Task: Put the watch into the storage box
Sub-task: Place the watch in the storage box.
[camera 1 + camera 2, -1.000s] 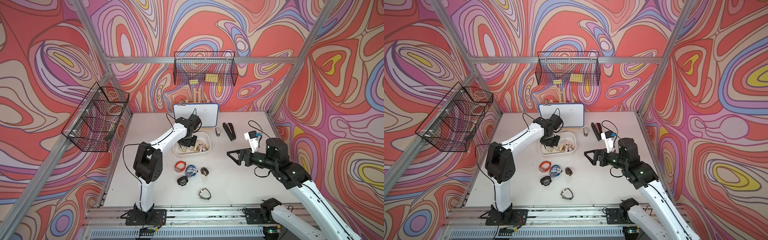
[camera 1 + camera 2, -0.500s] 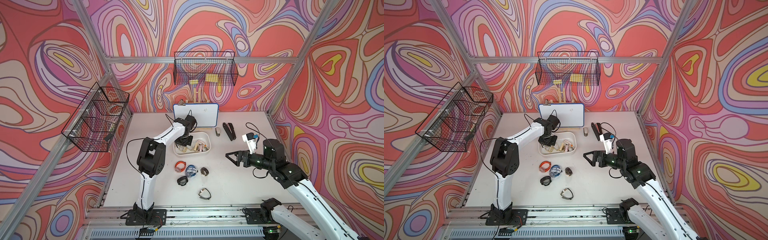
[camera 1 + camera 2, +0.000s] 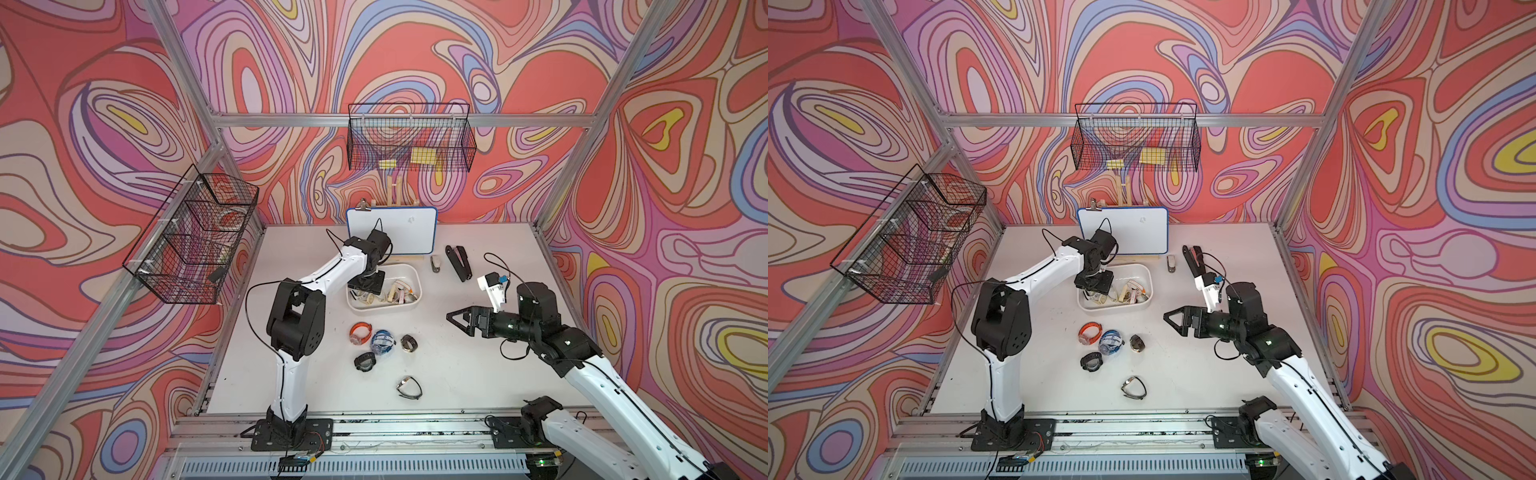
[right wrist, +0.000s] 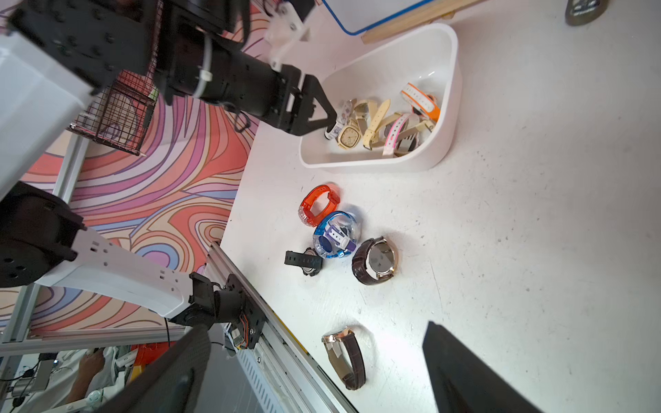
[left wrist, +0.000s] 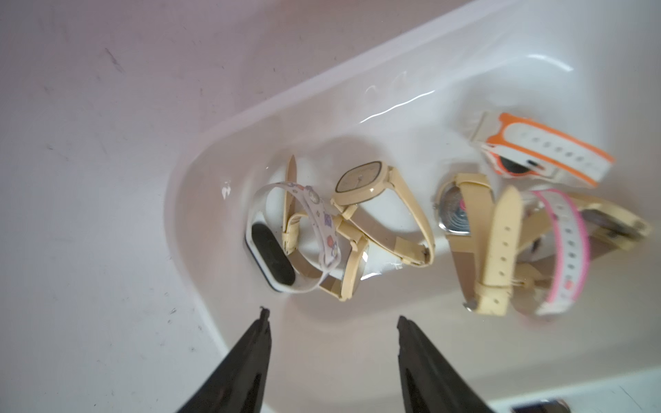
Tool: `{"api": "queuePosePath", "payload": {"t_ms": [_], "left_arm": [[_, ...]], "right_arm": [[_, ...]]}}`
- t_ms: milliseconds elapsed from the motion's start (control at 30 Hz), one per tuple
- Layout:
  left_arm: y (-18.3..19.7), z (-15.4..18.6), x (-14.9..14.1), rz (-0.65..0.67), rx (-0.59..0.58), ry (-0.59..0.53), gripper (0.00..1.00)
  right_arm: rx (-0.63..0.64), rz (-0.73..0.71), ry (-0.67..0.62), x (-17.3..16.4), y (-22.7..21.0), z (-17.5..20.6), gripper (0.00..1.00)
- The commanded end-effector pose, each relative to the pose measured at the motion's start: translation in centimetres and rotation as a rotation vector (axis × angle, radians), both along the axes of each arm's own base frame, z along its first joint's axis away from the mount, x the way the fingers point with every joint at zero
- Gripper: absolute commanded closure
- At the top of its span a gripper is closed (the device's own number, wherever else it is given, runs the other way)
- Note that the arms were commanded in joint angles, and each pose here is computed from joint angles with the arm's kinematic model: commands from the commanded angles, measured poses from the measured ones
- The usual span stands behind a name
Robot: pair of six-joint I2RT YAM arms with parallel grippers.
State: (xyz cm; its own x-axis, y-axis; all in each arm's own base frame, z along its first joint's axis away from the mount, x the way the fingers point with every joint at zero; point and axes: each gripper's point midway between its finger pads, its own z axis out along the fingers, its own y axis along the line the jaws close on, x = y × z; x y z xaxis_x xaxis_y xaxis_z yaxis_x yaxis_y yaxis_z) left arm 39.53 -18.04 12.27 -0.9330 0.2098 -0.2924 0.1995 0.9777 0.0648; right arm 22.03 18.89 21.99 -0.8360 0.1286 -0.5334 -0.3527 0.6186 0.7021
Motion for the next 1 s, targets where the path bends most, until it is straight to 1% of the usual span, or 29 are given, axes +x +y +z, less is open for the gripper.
{"api": "queuePosePath", "payload": {"t_ms": [0,67,133,200,267,333,400,500,533,667,800,967], "left_arm": [[0.0,4.1,-2.0,0.016,-0.046,-0.058,0.31],[0.1,6.2,-3.0,0.026,-0.094,-0.094,0.28],[0.2,8.6,-4.1,0.028,-0.158,-0.142,0.25],[0.7,11.3,-5.7,0.038,-0.229,-0.213,0.22],[1.3,13.3,-7.5,0.047,-0.294,-0.273,0.13],[2.1,14.5,-9.8,0.049,-0.349,-0.302,0.08],[3.3,14.7,-12.3,0.06,-0.367,-0.301,0.06],[5.3,13.9,-15.6,0.09,-0.356,-0.274,0.05],[5.9,13.5,-16.4,0.102,-0.349,-0.264,0.05],[7.8,12.5,-19.5,0.152,-0.359,-0.257,0.05],[8.8,12.5,-21.4,0.171,-0.392,-0.283,0.03],[9.8,12.1,-22.3,0.182,-0.36,-0.277,0.03]], "right_arm": [[0.02,0.047,0.028,-0.2,1.4,-0.7,0.02],[-0.016,0.078,0.046,-0.5,2.5,-1.6,0.02],[-0.086,0.118,0.065,-0.8,4.1,-2.9,0.02],[-0.196,0.145,0.093,-0.9,5.7,-4.8,0.03],[-0.268,0.162,0.133,-0.7,7.1,-6.5,0.07],[-0.299,0.18,0.14,-0.3,8.7,-7.2,0.11],[-0.316,0.202,0.119,0.2,10.3,-7.2,0.12],[-0.346,0.251,0.076,1.1,12.3,-6.7,0.15],[-0.354,0.275,0.061,1.2,13.0,-6.5,0.16],[-0.445,0.381,0.024,1.6,15.2,-7.9,0.22],[-0.557,0.473,-0.012,1.8,16.7,-9.9,0.26],[-0.695,0.539,-0.045,2.5,16.4,-12.9,0.27]]}}
